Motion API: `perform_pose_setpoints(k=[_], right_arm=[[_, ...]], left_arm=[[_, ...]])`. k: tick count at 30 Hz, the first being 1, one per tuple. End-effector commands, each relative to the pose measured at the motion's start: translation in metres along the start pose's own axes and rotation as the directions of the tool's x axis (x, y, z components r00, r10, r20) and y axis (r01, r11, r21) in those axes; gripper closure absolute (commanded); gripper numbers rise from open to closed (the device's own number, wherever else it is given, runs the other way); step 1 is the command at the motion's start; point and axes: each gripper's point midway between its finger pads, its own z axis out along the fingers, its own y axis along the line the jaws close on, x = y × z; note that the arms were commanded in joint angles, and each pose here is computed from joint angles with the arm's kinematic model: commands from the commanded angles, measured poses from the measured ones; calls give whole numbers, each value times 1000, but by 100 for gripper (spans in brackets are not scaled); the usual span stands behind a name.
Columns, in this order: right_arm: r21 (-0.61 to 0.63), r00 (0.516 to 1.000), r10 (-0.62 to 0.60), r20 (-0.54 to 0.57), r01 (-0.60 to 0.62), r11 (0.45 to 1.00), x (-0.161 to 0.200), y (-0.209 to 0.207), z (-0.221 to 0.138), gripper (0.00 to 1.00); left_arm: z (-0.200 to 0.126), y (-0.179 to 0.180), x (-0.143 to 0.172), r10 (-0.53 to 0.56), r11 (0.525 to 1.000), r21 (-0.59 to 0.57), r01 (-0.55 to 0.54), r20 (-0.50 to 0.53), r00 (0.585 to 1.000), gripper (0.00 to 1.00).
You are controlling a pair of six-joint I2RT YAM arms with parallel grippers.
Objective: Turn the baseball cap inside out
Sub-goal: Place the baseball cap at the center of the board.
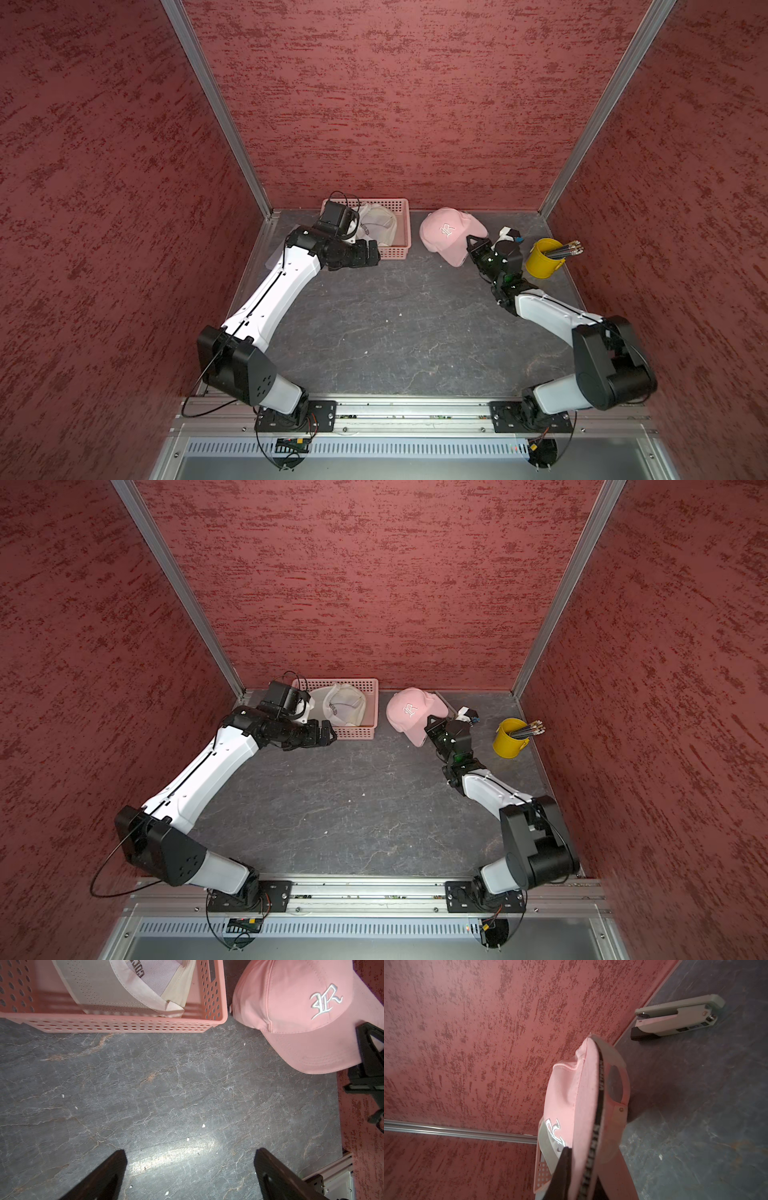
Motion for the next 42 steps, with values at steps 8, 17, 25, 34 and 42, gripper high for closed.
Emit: perform_pose_setpoints(k=[8,17,25,34,42], right_arm=[[-216,966,209,154,-174,961,-24,2,25,87],[-207,940,287,182,-249,946,-16,-45,36,80],[-150,930,299,212,-271,951,-13,-74,31,64],[26,934,251,253,-266,964,-5,-121,13,40],[247,964,159,214,-211,946,3,-158,-8,27]], left_arm=[[4,6,6,19,1000,-6,-19,9,1000,0],[8,10,6,15,1000,-16,-15,3,1000,0],[14,10,7,11,1000,-10,-11,-5,1000,0],[13,11,8,19,1000,-9,-19,-7,1000,0],[5,26,-3,62,990,-125,-60,16,998,0]])
